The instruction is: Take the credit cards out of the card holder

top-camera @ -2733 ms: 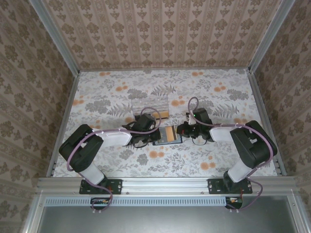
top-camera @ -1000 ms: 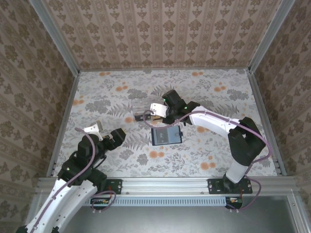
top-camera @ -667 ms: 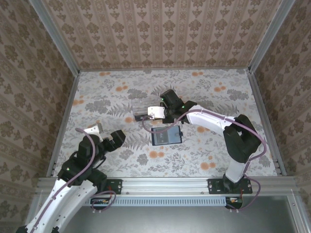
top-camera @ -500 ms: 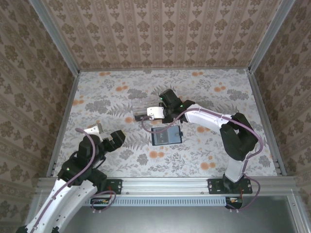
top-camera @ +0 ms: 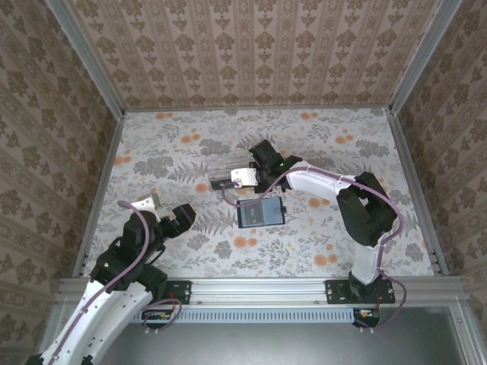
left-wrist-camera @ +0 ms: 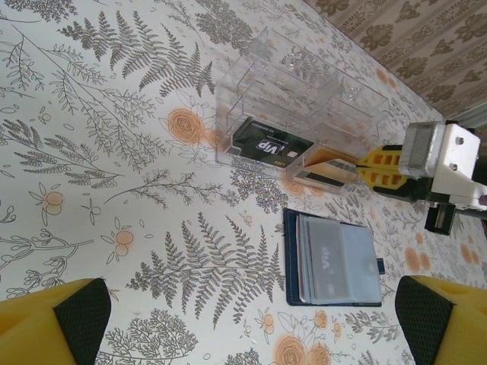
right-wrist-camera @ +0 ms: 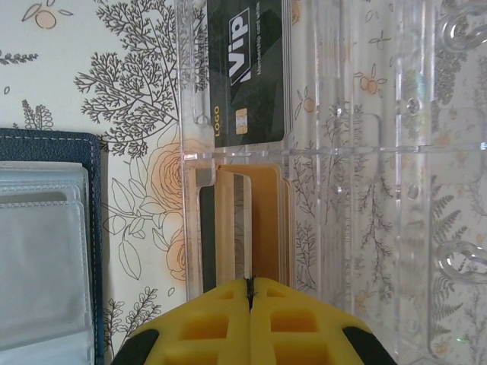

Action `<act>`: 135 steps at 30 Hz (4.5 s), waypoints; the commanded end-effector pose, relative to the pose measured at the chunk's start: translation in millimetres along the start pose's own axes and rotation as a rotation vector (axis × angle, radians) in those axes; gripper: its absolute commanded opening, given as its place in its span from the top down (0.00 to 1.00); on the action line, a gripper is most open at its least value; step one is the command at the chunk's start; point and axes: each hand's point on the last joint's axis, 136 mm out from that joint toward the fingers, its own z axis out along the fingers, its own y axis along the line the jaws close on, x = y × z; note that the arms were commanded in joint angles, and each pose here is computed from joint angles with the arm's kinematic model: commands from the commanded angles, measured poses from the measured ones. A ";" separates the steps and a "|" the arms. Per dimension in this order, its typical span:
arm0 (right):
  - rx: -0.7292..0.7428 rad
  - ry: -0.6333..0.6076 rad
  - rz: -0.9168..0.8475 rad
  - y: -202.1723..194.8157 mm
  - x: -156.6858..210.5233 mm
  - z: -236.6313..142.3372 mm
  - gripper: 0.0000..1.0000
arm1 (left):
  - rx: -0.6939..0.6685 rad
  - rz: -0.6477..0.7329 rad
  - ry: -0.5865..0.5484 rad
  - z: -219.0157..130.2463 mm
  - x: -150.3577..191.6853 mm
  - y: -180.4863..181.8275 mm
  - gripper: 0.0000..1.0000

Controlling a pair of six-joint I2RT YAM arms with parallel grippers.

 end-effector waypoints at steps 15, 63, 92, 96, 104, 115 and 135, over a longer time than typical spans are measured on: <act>0.050 -0.009 0.046 -18.2 -3.4 2.2 0.76 | -0.010 -0.004 0.005 1.3 1.8 3.6 0.00; 0.020 0.057 1.683 111.1 89.5 -44.4 0.82 | 0.161 0.049 0.438 138.5 108.9 -88.8 0.30; -0.080 0.056 1.735 129.5 84.1 -21.9 0.82 | 0.168 0.046 0.536 179.1 149.5 -97.7 0.42; -0.087 0.061 1.735 130.9 83.9 -20.8 0.82 | 0.181 0.034 0.544 181.4 152.9 -99.4 0.42; -0.102 0.065 1.743 133.3 83.0 -18.4 0.82 | 0.227 0.018 0.563 184.0 159.0 -109.7 0.38; -0.109 0.078 1.744 136.2 84.0 -17.0 0.82 | 0.298 -0.004 0.562 182.1 157.6 -123.3 0.16; 0.013 0.130 1.777 127.6 116.1 -43.4 0.73 | 0.232 0.003 0.570 185.1 162.1 -109.7 0.22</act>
